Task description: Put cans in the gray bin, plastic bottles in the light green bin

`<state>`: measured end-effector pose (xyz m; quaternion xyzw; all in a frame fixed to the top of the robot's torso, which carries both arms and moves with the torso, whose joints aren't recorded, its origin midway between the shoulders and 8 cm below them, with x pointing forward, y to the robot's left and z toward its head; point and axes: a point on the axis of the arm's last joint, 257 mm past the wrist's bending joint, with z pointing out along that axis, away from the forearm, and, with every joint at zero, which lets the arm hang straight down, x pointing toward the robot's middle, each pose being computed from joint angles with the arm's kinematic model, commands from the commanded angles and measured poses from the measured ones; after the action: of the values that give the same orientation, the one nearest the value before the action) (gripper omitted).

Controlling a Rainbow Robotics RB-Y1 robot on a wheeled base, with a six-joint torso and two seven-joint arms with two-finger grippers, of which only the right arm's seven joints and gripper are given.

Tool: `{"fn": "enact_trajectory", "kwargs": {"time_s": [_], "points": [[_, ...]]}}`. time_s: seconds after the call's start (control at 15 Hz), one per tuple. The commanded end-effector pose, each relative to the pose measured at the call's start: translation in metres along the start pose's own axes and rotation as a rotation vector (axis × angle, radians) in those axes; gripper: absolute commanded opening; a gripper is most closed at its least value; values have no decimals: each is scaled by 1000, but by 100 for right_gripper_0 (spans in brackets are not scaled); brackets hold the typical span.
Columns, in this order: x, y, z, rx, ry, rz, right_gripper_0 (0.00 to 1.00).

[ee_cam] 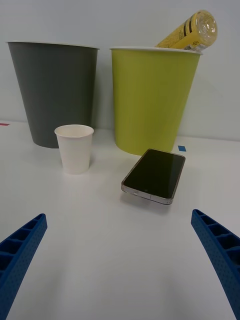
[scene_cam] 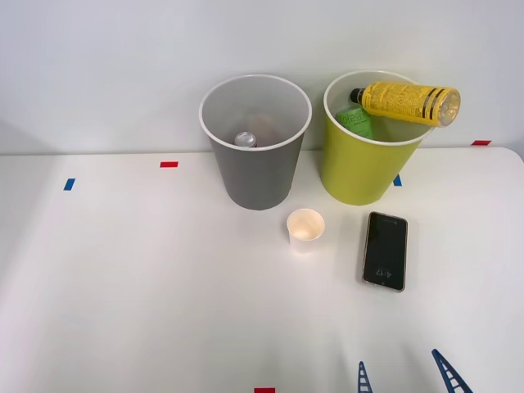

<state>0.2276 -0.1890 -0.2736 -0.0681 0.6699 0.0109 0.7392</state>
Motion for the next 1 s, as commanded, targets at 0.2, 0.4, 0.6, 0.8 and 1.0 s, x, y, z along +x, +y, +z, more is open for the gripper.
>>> {"fn": "enact_trajectory", "kwargs": {"time_s": [0.2, 0.4, 0.6, 0.8, 1.0], "points": [[0, 0, 0, 0, 0, 0, 100], [0, 0, 0, 0, 0, 0, 100], [0, 0, 0, 0, 0, 0, 100], [0, 0, 0, 0, 0, 0, 100], [0, 0, 0, 0, 0, 0, 100]]}}
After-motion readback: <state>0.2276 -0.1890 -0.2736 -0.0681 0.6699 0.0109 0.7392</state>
